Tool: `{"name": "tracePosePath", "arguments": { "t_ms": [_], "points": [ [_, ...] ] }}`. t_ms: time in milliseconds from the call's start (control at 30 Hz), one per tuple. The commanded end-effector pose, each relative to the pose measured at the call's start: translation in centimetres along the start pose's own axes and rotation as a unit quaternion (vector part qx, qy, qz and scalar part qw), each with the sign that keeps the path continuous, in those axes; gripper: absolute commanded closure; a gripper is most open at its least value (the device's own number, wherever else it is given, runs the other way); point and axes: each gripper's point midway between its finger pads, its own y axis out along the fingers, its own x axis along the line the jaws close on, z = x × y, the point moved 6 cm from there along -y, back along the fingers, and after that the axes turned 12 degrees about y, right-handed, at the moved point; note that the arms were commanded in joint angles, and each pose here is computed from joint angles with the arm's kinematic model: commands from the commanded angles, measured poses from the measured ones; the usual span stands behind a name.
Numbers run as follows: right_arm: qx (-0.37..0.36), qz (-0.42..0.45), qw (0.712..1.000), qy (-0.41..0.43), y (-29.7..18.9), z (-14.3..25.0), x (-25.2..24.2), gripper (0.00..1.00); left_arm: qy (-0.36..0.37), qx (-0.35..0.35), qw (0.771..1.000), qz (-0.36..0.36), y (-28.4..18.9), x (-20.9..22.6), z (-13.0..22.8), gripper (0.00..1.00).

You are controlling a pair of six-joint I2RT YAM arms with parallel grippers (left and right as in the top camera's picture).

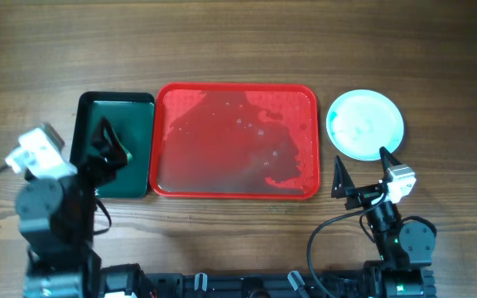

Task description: Clean dirty plates on tray and stack at the side

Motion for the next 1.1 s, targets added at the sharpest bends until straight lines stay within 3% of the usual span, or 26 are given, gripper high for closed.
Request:
{"name": "tracePosePath", "arguments": {
  "t_ms": [0,267,533,833,1067],
  "points": [
    [-0.005,0.001,1.0,-0.006,0.0,-0.1,0.0,0.0,0.006,-0.026,0.999,0.022,-0.8,0.1,3.3,0.0],
    [-0.005,0.001,1.0,-0.006,0.0,-0.1,0.0,0.0,0.002,-0.092,0.994,0.051,-0.5,0.1,7.5,0.0],
    [-0.005,0.001,1.0,-0.006,0.0,-0.1,0.0,0.0,-0.003,-0.138,0.989,0.059,0.3,0.4,9.2,0.0],
    [-0.005,0.001,1.0,-0.006,0.0,-0.1,0.0,0.0,-0.006,-0.15,0.987,0.051,2.0,0.8,11.5,0.0],
    [-0.005,0.001,1.0,-0.006,0.0,-0.1,0.0,0.0,-0.001,-0.108,0.993,0.046,2.5,1.0,13.3,0.0]
  ]
}}
